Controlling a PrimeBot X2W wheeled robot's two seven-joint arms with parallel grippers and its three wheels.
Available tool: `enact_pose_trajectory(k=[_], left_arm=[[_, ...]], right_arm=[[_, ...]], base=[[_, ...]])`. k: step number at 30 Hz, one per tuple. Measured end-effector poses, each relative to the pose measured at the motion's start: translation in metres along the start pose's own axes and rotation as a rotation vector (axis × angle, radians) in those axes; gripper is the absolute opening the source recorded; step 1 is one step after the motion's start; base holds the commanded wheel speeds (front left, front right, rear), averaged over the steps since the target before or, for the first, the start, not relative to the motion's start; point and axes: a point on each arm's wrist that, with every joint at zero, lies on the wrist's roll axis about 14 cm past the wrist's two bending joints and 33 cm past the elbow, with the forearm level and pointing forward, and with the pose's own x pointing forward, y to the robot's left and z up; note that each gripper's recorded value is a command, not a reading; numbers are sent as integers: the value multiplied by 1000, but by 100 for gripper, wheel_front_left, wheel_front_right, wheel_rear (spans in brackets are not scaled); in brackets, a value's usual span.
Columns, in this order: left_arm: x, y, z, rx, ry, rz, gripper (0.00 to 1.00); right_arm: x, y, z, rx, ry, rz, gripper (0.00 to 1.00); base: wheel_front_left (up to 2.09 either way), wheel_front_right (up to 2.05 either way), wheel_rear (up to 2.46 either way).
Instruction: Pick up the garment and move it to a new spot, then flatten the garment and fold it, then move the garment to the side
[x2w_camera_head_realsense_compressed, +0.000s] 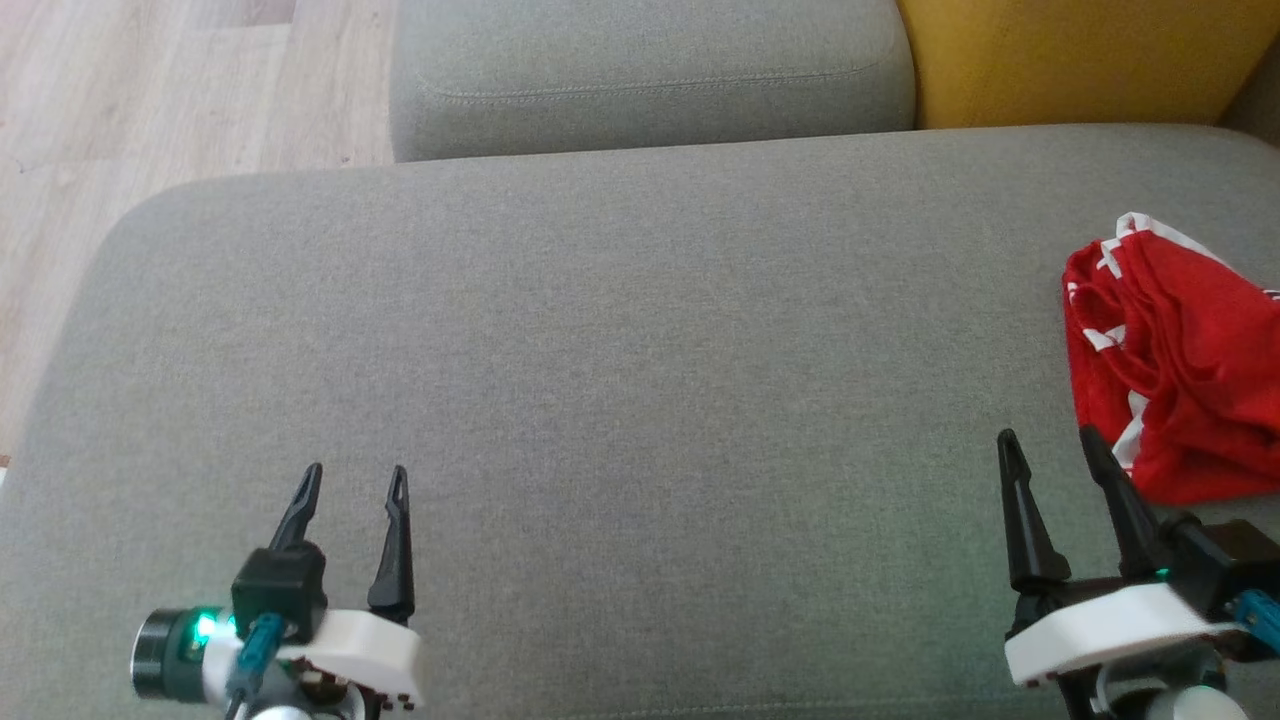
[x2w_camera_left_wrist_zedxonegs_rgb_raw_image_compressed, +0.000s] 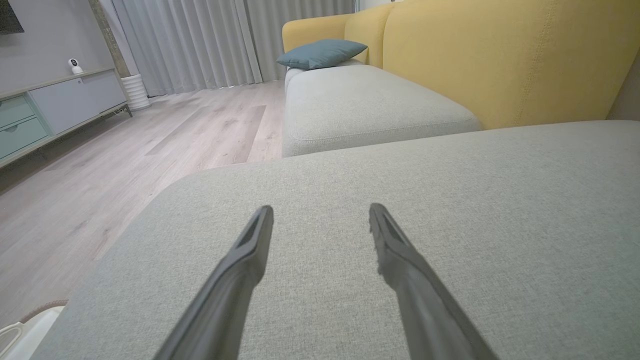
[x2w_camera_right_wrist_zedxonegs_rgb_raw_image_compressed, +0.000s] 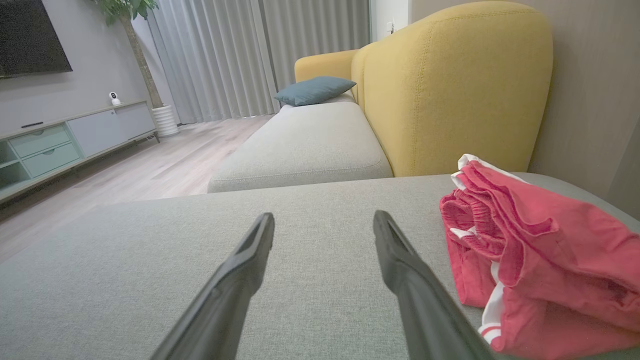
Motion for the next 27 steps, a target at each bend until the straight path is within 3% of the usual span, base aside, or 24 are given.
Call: enact_pose_trajectory(k=[10, 11, 17, 27], left_arm=[[0, -2, 0, -9, 2, -4, 100], [-1, -2, -5, -7, 17, -4, 0], [-19, -10, -40, -23, 130, -9, 0], [-20, -8, -48, -149, 186, 2, 0]], right_arm=[[1, 1, -2, 10, 6, 3, 100], [0, 0, -7, 11, 21, 0, 0], [-7, -3, -36, 34, 109, -15, 0], [-9, -5, -40, 159, 112, -28, 0]], base=[[0, 0, 0], [0, 0, 0], [0, 0, 0], [0, 0, 0]])
